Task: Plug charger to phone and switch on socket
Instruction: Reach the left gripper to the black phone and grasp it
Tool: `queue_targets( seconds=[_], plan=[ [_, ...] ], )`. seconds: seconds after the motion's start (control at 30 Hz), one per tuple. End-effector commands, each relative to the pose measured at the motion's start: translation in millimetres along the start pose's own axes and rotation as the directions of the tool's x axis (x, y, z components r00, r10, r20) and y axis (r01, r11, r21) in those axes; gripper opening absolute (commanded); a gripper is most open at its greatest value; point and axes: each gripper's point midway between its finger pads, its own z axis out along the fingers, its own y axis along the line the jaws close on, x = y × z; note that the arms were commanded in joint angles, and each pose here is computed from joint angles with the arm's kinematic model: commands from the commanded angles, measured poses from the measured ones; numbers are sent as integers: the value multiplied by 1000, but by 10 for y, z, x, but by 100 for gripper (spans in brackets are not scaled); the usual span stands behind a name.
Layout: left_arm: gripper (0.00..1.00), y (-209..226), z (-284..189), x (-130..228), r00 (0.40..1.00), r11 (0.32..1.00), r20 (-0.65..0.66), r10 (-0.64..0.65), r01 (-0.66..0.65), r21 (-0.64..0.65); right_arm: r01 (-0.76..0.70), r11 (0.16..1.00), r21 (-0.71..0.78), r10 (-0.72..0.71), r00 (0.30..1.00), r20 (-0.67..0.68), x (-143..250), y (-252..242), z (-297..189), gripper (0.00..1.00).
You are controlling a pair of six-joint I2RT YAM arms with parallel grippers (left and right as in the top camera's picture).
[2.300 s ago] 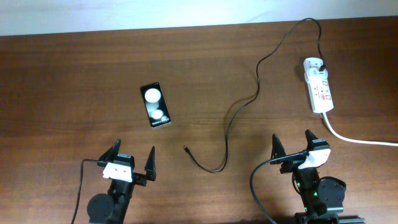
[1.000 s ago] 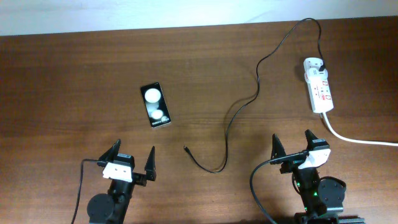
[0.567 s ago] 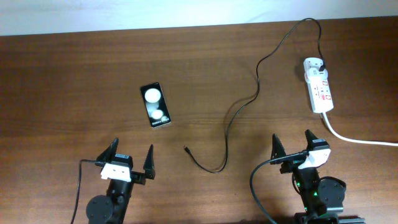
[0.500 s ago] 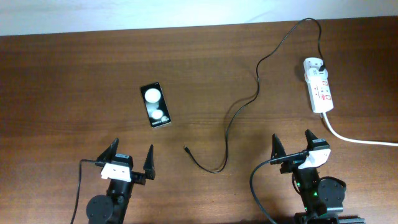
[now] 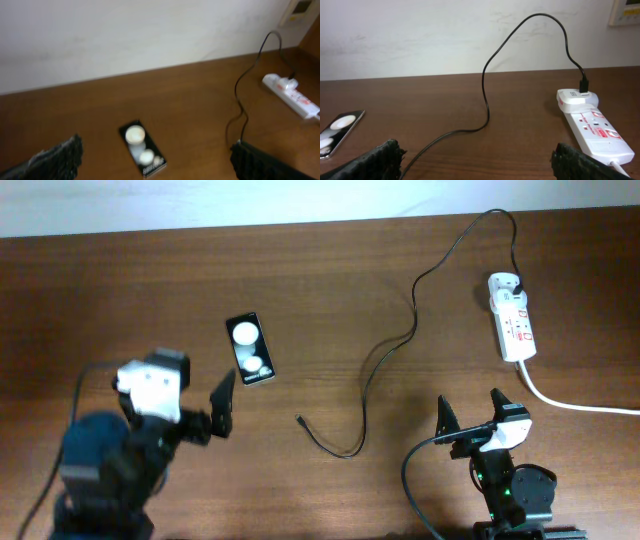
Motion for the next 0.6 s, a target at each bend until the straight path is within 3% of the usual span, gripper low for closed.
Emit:
queue_targets(
  seconds=[0.0,0.13,0.33,0.57],
  plan=[
    [99,-18,229,-335,991,998,-124,41,-35,54,-3,1000,-14,3,1000,-4,26,29,1,99],
    [99,43,642,-216,949,998,-314,10,12,67,-3,1000,-14,3,1000,-4,25,29,1,99],
    [99,141,1337,465,838,995,-544,-26,72,65,-3,1000,-14,3,1000,-4,26,29,1,99],
    [99,198,1814,1174,704,991,-708,-50,122,51,-3,1000,-14,3,1000,-4,26,28,1,99]
  ],
)
